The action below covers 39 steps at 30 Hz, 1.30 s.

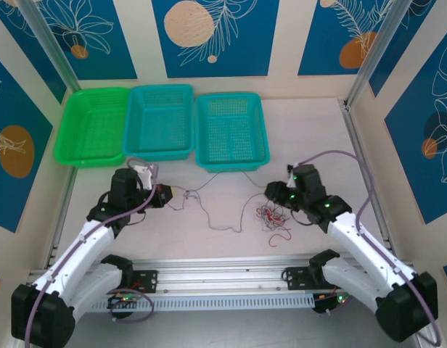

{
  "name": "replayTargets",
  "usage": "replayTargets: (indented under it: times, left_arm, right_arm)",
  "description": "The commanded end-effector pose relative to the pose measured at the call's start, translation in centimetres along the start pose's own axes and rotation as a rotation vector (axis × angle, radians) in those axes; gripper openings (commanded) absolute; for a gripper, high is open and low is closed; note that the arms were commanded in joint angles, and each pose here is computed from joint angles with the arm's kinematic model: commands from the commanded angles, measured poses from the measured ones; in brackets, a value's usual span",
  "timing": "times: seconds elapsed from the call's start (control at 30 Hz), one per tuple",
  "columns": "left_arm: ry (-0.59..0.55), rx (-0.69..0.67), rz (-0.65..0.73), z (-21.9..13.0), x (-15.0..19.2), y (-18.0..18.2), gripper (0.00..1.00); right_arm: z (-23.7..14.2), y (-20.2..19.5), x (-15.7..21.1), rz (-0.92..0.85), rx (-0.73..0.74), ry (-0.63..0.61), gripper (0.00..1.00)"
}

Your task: Untangle the cables

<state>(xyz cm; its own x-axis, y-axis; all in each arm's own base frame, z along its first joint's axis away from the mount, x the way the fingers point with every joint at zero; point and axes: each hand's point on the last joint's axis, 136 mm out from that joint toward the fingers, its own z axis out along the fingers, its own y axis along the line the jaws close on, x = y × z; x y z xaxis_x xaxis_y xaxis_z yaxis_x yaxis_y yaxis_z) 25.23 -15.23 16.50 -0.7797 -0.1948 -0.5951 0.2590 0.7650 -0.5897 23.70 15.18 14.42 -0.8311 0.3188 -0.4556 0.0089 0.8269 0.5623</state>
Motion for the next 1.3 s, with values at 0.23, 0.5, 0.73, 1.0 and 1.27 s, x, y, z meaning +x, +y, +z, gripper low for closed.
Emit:
replayTargets:
  times: [0.23,0.5,0.73,1.0,1.27]
  left_arm:
    - [0.085,0.101,0.130,-3.2,-1.8,-5.2,0.00]
    - [0.143,0.157,0.201,-4.8,-1.7,-7.3,0.00]
    - [0.177,0.166,0.260,-6.0,-1.8,-8.2,0.00]
    - [0.210,0.243,0.342,-7.3,-1.5,-10.0,0.00]
    - [0.201,0.245,0.382,-7.5,-1.9,-10.5,0.00]
  right_arm:
    - [-0.3,14.4,4.8,-0.411,-0.320,0.048,0.57]
    - [7.5,18.9,6.1,-0.486,-0.338,-0.035,0.57]
    - [10.4,19.6,5.6,-0.647,-0.327,-0.136,0.67]
    - [11.4,22.3,5.5,-0.902,-0.408,-0.254,0.69]
    - [12.3,25.6,4.7,-1.174,-0.415,-0.462,0.55]
